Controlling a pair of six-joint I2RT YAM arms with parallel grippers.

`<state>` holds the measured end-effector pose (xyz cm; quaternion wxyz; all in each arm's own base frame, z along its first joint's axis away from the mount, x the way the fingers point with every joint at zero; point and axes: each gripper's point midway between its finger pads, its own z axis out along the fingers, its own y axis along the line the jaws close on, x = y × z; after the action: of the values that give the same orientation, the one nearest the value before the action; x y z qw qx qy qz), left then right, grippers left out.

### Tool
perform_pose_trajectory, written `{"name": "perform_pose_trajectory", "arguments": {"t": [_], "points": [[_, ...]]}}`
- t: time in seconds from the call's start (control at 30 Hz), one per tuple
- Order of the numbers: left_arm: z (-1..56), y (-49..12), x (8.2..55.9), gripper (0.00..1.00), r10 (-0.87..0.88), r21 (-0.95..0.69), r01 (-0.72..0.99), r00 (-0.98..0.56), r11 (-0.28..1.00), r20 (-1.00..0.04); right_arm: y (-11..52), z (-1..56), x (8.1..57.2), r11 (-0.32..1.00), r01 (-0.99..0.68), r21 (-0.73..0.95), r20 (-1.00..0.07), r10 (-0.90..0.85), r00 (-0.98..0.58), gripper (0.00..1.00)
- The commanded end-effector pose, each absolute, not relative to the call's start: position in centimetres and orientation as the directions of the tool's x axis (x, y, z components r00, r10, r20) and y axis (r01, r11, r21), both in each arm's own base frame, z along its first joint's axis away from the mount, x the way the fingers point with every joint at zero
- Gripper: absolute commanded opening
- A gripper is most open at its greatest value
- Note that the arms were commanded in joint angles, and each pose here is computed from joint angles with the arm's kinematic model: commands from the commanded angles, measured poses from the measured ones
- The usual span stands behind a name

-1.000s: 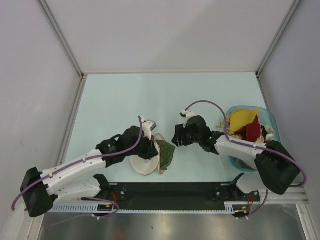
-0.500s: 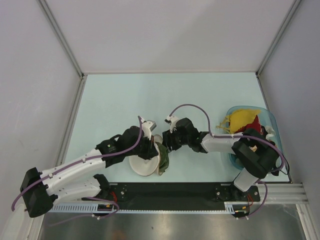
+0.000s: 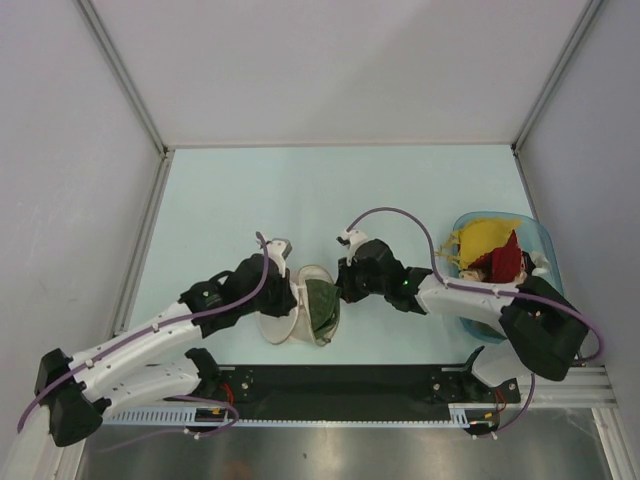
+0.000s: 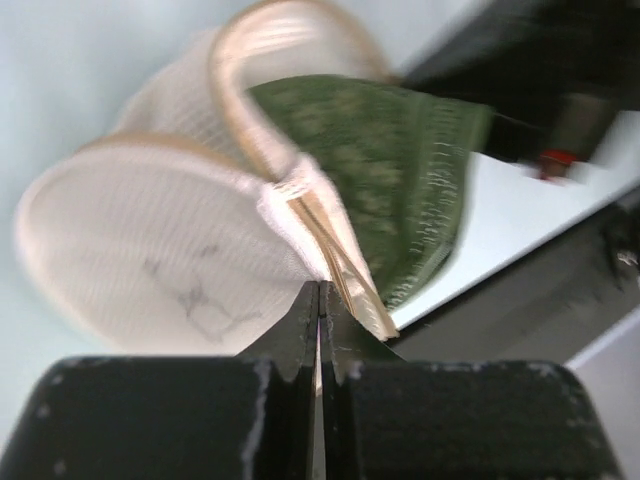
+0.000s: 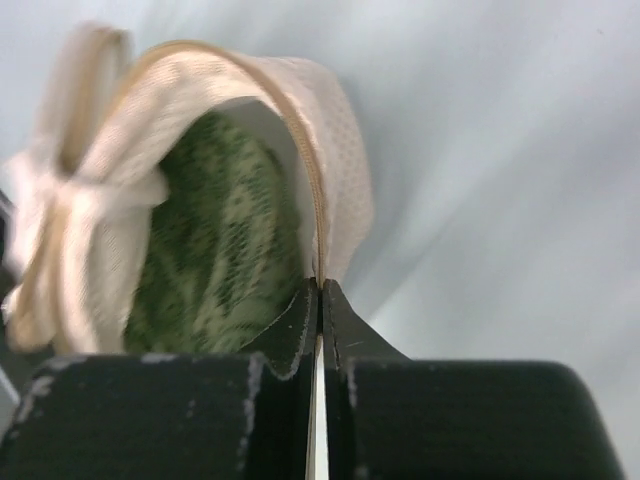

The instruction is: Place the bra in the laundry bag and zip it closed

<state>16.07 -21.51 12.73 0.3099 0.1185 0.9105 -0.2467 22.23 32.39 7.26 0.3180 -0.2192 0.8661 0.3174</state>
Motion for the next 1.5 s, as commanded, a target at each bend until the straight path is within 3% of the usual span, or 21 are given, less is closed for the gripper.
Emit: {"name": "perform_pose_trajectory", "arguments": {"t": [0.0,0.03,0.13,0.17,0.3,0.47,0.63,0.87,1.17,1.33,1.43,1.47], "points": [[13.3,-18.3,17.2,0.09,-0.025,-0.31,0.233,-0.762,0.922,-0.647,31.6,9.6,20.9,0.757,-0.52,0.396,-0.675,-0.143,-0.723,0.0],[13.7,-18.3,17.3,0.22,-0.035,-0.315,0.232,-0.754,0.92,-0.656,31.4,9.5,20.2,0.767,-0.511,0.388,-0.664,-0.152,-0.732,0.0],[16.9,-18.6,17.6,0.45,-0.082,-0.367,0.267,-0.7,0.891,-0.709,31.5,9.9,19.2,0.765,-0.497,0.409,-0.646,-0.141,-0.75,0.0],[18.3,-18.6,17.7,0.47,-0.089,-0.374,0.293,-0.671,0.88,-0.736,31.3,10.1,19.5,0.778,-0.48,0.405,-0.651,-0.123,-0.749,0.0],[22.5,-21.0,17.5,0.44,-0.09,-0.431,0.396,-0.643,0.811,-0.76,31.3,10.2,19.2,0.783,-0.459,0.419,-0.633,-0.11,-0.766,0.0],[21.2,-26.1,16.1,0.28,-0.048,-0.555,0.478,-0.727,0.68,-0.685,31.7,11.5,18.9,0.784,-0.441,0.437,-0.628,-0.085,-0.774,0.0],[15.6,-28.5,15.1,0.17,0.021,-0.589,0.424,-0.823,0.689,-0.568,31.9,12.7,18.2,0.783,-0.403,0.474,-0.611,-0.038,-0.791,0.0],[8.8,-27.5,16.6,0.07,-0.035,-0.532,0.283,-0.859,0.798,-0.51,31.9,14.4,16.2,0.773,-0.34,0.536,-0.551,0.016,-0.834,0.0],[5.9,-27.1,20.7,0.06,-0.085,-0.453,0.197,-0.843,0.869,-0.531,29.6,20.3,13.8,0.696,-0.274,0.664,-0.52,0.167,-0.838,0.0],[6.8,-26.8,21.5,0.09,-0.081,-0.425,0.207,-0.819,0.881,-0.567,28.1,20.0,14.2,0.719,-0.249,0.649,-0.528,0.191,-0.827,0.0],[9.0,-27.8,20.5,0.2,-0.044,-0.469,0.287,-0.816,0.835,-0.577,27.8,19.2,14.4,0.731,-0.255,0.633,-0.537,0.178,-0.825,0.0],[9.8,-28.1,20.1,0.31,-0.033,-0.481,0.312,-0.811,0.819,-0.584,27.9,19.0,14.5,0.732,-0.259,0.63,-0.541,0.173,-0.823,0.0]]}}
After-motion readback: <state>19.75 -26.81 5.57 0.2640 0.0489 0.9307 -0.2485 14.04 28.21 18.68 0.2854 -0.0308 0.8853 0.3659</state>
